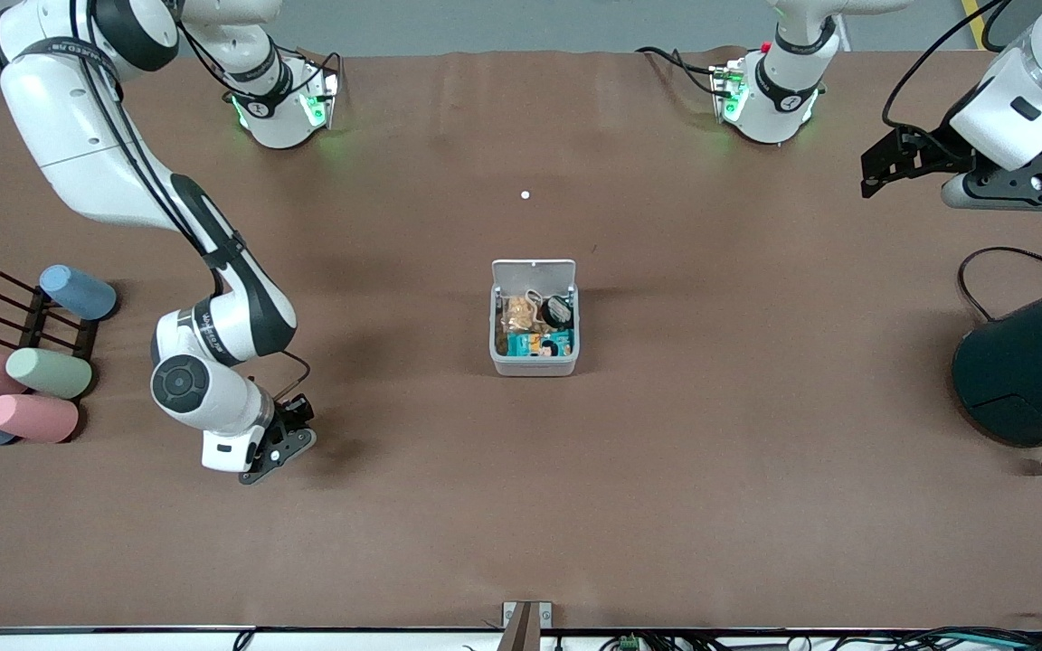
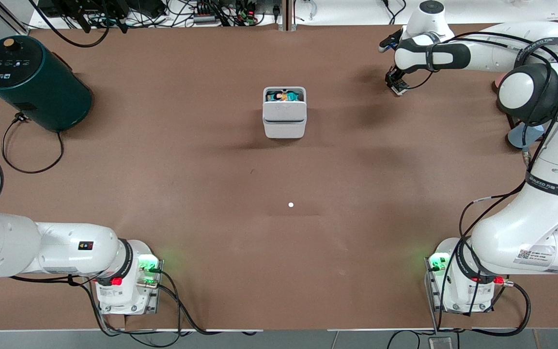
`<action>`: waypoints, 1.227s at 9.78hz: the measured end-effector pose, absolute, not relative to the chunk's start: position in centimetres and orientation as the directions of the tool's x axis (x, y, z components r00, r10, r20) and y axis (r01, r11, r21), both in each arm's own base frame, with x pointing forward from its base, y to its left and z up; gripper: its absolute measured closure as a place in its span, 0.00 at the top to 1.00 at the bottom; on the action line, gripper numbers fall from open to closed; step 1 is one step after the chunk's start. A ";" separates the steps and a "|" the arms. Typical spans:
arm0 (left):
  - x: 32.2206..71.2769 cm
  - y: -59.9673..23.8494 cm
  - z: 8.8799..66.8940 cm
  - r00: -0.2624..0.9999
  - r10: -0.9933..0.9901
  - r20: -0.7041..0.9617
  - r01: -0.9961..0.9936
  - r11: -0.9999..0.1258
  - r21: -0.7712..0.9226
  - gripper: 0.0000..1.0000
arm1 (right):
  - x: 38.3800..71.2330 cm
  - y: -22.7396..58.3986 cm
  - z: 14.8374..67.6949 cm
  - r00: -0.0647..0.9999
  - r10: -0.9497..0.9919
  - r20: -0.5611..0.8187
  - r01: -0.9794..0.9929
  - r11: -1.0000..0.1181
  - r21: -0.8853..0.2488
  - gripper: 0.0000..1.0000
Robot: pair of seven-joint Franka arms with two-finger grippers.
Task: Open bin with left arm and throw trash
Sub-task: 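Carry the tissue packet into the bin with the right gripper and release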
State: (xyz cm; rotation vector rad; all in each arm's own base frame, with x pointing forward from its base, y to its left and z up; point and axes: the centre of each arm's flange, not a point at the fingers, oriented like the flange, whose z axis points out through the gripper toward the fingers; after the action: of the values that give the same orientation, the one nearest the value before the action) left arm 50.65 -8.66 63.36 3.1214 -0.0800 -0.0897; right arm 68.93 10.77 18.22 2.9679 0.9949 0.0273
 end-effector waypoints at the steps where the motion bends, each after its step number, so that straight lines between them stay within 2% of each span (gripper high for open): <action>1: 50.9 -7.9 63.6 0.998 -0.038 -0.045 -0.037 -0.999 0.022 1.00 | 68.9 10.8 18.2 0.799 0.602 0.014 0.601 -0.799 0.014 0.48; 4: 51.2 -5.6 64.9 1.000 0.002 -0.015 0.003 -1.000 0.029 1.00 | 68.7 11.7 18.7 0.814 0.580 -0.012 0.580 -0.814 -0.042 0.43; 8: 51.5 -5.5 64.9 1.000 0.004 -0.014 0.004 -1.000 0.030 1.00 | 68.3 16.7 22.1 0.861 0.507 -0.027 0.490 -0.844 -0.220 0.41; 12: 53.0 -5.0 63.8 1.000 0.000 -0.028 0.000 -1.000 -0.004 1.00 | 65.0 27.6 23.8 0.935 0.345 -0.077 0.314 -0.911 -0.266 0.41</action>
State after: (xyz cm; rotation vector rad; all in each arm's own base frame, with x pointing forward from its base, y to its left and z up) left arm 53.02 -4.97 63.82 3.1449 0.0004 -0.0444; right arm 65.01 27.65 23.84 3.3374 0.5775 -0.2095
